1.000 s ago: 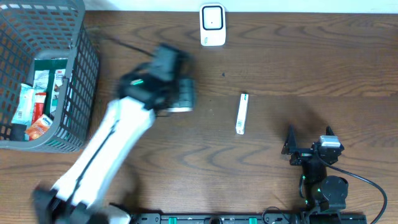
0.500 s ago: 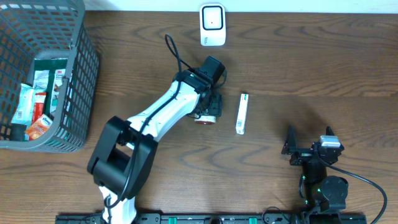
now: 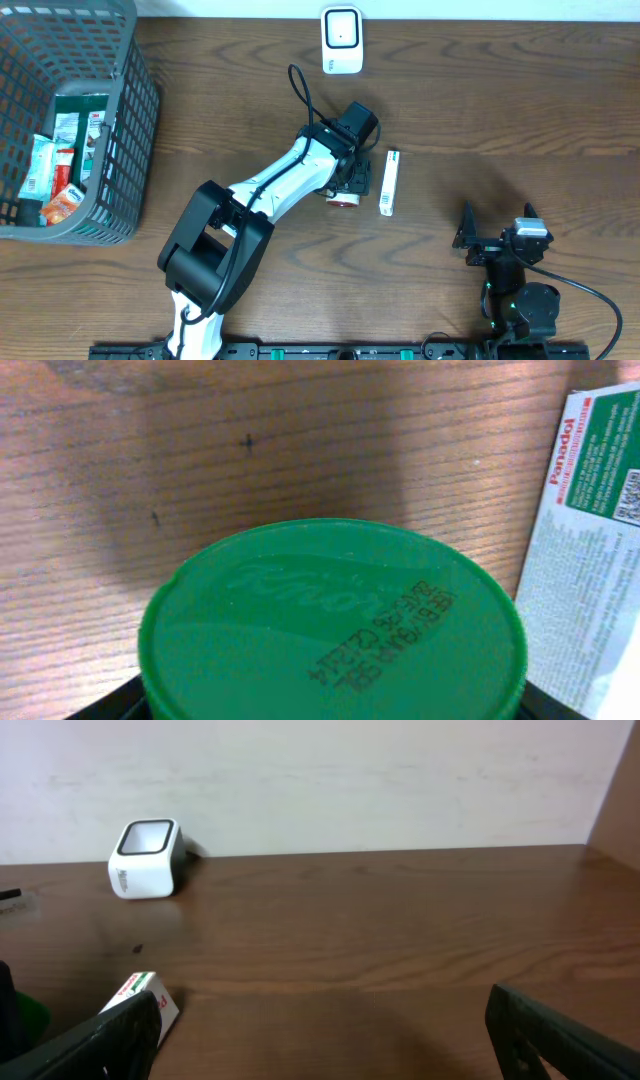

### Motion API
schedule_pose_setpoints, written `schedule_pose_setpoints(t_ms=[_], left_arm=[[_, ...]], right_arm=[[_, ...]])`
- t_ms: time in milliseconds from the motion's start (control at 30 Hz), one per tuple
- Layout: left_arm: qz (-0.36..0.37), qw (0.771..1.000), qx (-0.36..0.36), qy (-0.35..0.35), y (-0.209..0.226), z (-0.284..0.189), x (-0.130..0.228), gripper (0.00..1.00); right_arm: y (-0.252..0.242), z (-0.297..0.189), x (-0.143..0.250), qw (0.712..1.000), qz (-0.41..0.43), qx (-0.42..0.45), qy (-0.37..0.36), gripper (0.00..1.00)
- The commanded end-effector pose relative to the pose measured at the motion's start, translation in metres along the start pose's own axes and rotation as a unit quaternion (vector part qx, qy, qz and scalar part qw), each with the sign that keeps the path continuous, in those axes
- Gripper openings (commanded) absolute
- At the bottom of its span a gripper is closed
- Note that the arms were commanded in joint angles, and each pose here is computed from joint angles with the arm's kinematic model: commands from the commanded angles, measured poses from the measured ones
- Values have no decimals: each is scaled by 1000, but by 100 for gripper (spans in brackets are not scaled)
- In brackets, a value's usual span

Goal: Scan the item barcode
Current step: 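Carry the green-lidded jar out and place it beside the Panadol box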

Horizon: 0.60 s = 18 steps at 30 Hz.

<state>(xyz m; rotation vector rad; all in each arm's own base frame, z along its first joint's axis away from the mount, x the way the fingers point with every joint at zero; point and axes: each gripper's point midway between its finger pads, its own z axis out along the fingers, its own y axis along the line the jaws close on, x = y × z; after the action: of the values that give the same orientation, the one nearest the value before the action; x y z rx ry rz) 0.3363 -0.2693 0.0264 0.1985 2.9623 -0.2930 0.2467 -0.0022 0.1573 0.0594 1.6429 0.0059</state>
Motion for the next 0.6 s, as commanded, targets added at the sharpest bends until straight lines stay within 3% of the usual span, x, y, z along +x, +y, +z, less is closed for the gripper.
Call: schedule_pose_setpoints(t_ms=[0,300,567], left_arm=[[-7,1000,-13,-5,4,1,-2,75],[-5,1000,-14,-3,5,2,0,93],[-4,999,-14,-33,1,-13,-14,95]], right_arm=[[2,0,1,1000,6,-4,2,99],[2,0,1,1000,6,-4,2,99],[2,0,1,1000,6,-4,2,99]])
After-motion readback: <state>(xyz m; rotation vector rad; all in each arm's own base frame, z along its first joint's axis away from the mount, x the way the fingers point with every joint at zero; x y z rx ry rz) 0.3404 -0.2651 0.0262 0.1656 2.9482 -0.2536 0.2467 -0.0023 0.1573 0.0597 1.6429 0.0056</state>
